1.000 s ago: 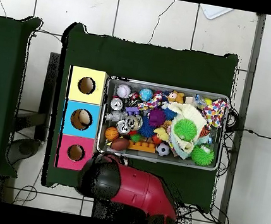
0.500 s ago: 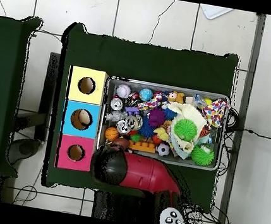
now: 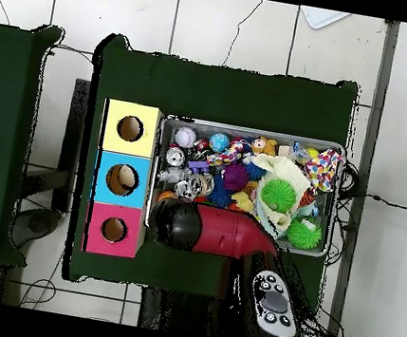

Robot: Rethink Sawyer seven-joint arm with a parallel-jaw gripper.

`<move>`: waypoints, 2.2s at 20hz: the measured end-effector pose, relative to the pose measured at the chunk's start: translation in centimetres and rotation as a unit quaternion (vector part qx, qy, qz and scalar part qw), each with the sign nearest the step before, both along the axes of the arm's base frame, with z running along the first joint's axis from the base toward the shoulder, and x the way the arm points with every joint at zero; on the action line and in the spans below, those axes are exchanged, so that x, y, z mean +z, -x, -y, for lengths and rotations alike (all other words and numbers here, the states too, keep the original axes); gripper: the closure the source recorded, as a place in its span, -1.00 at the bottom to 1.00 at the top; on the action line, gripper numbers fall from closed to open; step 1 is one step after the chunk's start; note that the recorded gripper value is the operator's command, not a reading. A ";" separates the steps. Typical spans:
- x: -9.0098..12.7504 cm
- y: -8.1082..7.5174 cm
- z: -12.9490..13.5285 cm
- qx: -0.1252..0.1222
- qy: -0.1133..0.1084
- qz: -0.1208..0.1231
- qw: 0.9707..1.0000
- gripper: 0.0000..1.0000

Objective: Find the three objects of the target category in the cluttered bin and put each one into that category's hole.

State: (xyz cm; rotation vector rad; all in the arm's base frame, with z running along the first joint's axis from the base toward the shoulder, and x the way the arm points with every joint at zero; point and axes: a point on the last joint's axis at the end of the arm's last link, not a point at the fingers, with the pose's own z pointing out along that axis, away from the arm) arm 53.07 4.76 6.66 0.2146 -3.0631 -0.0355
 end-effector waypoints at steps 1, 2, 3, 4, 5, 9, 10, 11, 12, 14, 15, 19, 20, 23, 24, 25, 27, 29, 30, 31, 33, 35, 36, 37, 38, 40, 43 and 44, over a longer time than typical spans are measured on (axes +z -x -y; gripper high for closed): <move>-0.4 -0.3 0.2 0.003 0.000 0.000 1.000 -1.00; -0.8 -0.5 0.3 0.006 0.000 0.001 1.000 -1.00; -1.3 -0.8 0.6 0.010 0.000 0.002 1.000 -1.00; -1.6 -1.0 0.8 0.013 0.001 0.003 1.000 -1.00; -2.0 -1.2 1.2 0.017 0.001 0.004 1.000 -1.00; -3.0 -1.9 2.8 0.027 0.004 0.010 1.000 -1.00; -3.2 -2.1 3.2 0.029 0.004 0.013 1.000 -1.00; -3.4 -2.4 3.9 0.030 0.004 0.016 0.999 -1.00; -3.5 -2.6 4.3 0.030 0.004 0.019 0.999 -1.00; -3.8 -3.1 5.4 0.030 0.004 0.024 0.999 -1.00; -3.8 -3.4 5.8 0.029 0.004 0.026 0.999 -1.00; -3.5 -4.9 7.4 0.028 0.003 0.034 0.999 -1.00; -3.4 -5.2 7.6 0.028 0.003 0.035 0.999 -1.00; -3.0 -6.1 7.8 0.032 0.002 0.037 0.999 -1.00; -2.9 -6.3 7.7 0.034 0.002 0.038 0.999 -1.00; -2.7 -6.7 7.6 0.037 0.002 0.041 0.998 -1.00; -2.5 -7.4 7.4 0.041 0.000 0.046 0.998 -1.00; -2.2 -7.9 7.1 0.045 -0.002 0.049 0.998 -1.00; -2.1 -8.1 7.1 0.045 -0.003 0.050 0.998 -1.00; -1.9 -8.3 7.0 0.045 -0.005 0.050 0.998 -1.00; -1.5 -8.6 6.9 0.046 -0.009 0.049 0.998 -1.00; -0.9 -8.9 6.8 0.047 -0.013 0.046 0.998 -1.00; -0.8 -9.0 6.7 0.047 -0.013 0.045 0.998 -1.00; -0.7 -9.0 6.7 0.048 -0.014 0.044 0.998 -1.00; -0.5 -9.1 6.7 0.048 -0.014 0.043 0.998 -1.00; 0.1 -9.2 6.8 0.048 -0.016 0.037 0.998 -1.00; 0.9 -9.4 6.9 0.049 -0.019 0.029 0.998 -1.00; 1.2 -9.5 7.0 0.050 -0.020 0.026 0.998 -1.00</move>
